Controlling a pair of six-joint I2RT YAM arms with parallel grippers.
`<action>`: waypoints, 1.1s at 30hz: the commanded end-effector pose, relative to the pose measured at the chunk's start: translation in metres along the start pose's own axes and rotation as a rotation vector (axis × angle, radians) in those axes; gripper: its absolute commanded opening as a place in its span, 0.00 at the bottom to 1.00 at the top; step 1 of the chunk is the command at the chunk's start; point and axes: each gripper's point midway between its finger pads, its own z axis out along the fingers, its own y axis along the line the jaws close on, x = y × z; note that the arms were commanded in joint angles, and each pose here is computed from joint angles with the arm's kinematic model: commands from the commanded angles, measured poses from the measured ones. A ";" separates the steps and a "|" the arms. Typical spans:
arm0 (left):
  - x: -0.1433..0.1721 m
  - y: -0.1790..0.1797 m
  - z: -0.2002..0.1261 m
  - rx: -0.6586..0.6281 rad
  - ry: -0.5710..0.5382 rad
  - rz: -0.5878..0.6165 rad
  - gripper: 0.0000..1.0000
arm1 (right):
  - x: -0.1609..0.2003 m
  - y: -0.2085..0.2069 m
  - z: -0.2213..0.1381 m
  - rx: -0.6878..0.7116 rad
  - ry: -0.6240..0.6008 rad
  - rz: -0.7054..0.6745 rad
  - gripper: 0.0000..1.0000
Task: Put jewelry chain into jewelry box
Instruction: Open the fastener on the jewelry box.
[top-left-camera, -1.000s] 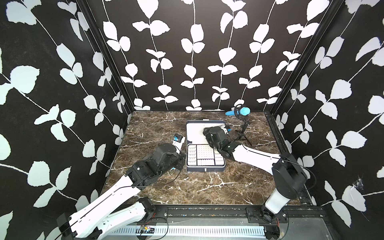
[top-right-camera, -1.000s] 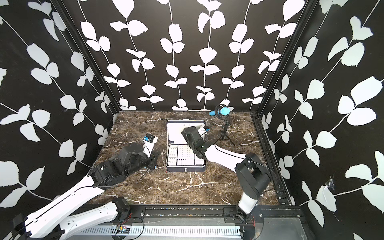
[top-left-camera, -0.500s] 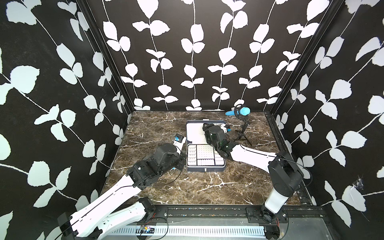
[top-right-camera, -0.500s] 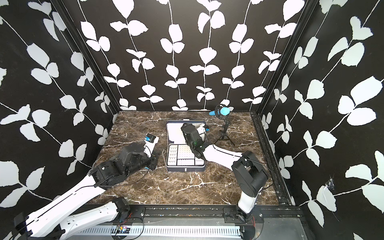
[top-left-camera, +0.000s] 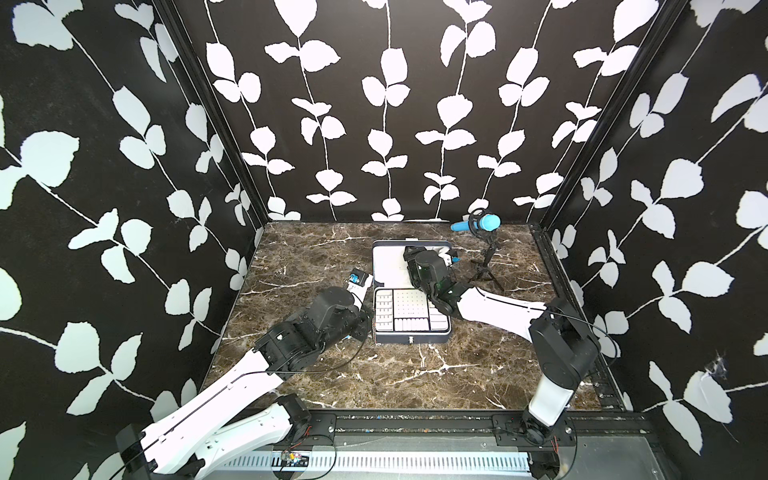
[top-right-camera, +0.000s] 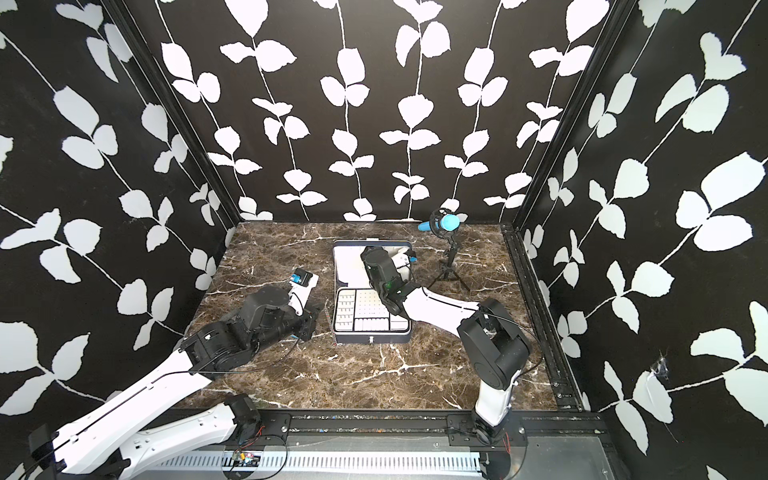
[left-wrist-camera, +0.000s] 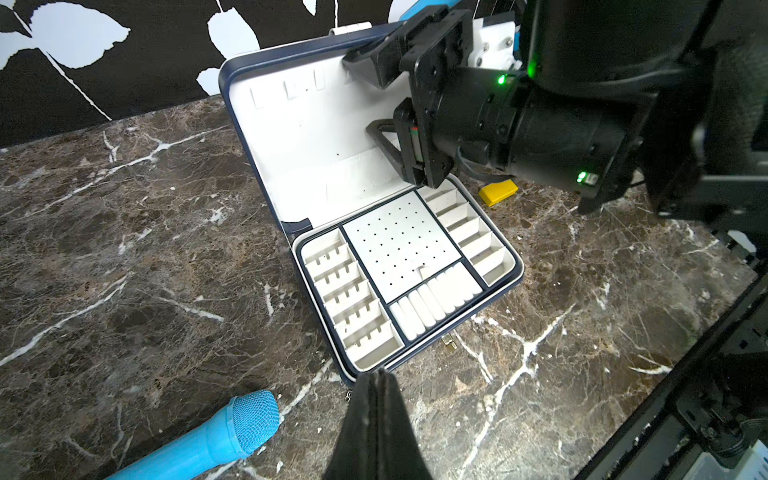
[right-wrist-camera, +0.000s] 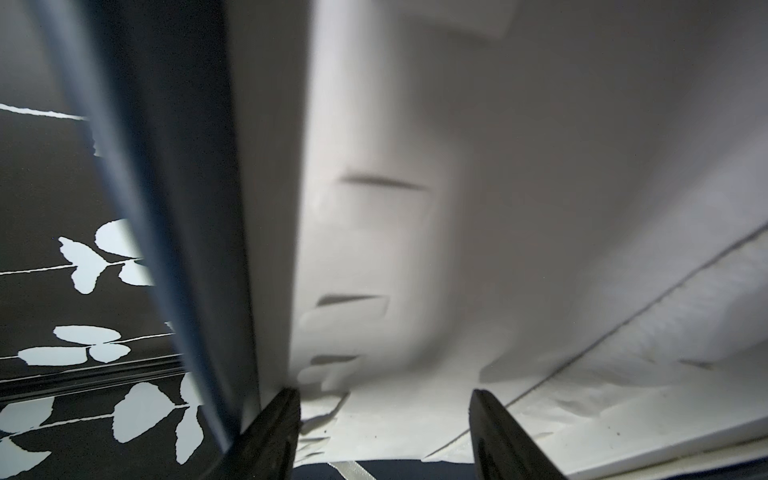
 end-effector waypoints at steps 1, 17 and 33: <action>-0.003 -0.001 -0.002 0.011 -0.023 0.001 0.00 | -0.005 0.019 0.004 -0.062 -0.025 0.029 0.67; -0.001 -0.001 -0.001 0.009 -0.021 0.000 0.00 | -0.001 0.003 0.009 -0.035 -0.001 0.045 0.56; 0.000 -0.002 -0.001 0.014 -0.019 -0.004 0.00 | 0.005 -0.012 0.005 -0.019 0.030 0.036 0.47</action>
